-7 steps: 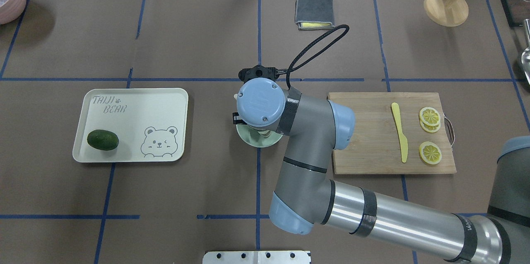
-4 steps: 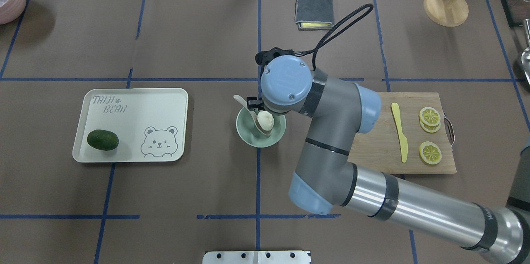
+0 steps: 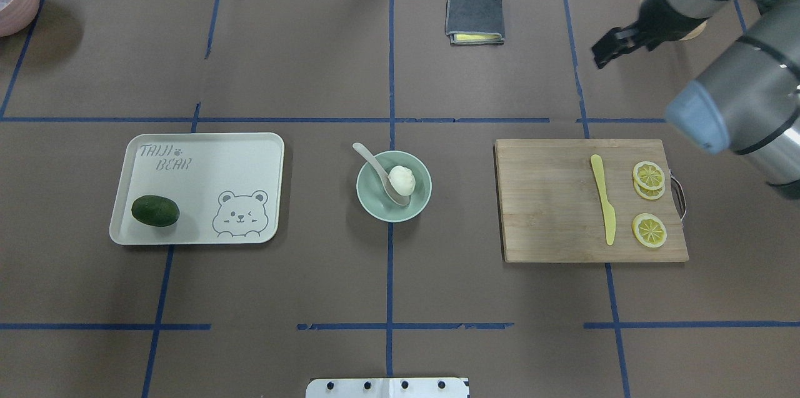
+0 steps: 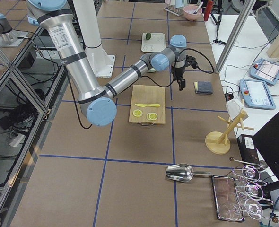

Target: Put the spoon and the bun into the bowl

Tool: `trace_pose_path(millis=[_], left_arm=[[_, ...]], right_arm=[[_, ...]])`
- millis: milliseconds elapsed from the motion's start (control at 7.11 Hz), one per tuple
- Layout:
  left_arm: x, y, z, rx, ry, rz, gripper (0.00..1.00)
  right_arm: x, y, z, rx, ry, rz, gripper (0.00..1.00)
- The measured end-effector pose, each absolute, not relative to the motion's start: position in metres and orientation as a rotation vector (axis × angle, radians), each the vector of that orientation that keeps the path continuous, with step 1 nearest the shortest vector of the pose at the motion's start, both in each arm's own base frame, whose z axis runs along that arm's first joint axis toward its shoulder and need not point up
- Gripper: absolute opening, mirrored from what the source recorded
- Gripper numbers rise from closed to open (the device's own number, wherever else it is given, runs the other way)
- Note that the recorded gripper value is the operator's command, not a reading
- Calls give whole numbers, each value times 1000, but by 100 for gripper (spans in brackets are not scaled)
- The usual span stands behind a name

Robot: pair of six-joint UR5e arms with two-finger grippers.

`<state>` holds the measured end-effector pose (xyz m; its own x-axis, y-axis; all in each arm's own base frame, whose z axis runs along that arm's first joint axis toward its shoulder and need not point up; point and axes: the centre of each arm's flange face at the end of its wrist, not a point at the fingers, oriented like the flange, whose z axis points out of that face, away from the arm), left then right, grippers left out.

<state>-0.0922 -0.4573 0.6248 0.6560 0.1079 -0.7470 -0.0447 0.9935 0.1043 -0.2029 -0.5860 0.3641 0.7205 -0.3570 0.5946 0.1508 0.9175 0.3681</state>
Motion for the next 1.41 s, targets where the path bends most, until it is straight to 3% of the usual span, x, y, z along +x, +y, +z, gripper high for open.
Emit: trace_pose_path(millis=[281, 703, 984, 1406], left_arm=[[-93, -456, 624, 78, 843, 85, 100], [-97, -456, 626, 72, 779, 88, 100], [-97, -455, 627, 71, 772, 91, 100], [-97, -455, 628, 69, 774, 91, 100]], right_arm=[[-94, -563, 474, 258, -661, -321, 100], [5, -465, 617, 185, -638, -201, 100], [36, -431, 645, 135, -721, -118, 100], [51, -429, 630, 62, -738, -121, 100]])
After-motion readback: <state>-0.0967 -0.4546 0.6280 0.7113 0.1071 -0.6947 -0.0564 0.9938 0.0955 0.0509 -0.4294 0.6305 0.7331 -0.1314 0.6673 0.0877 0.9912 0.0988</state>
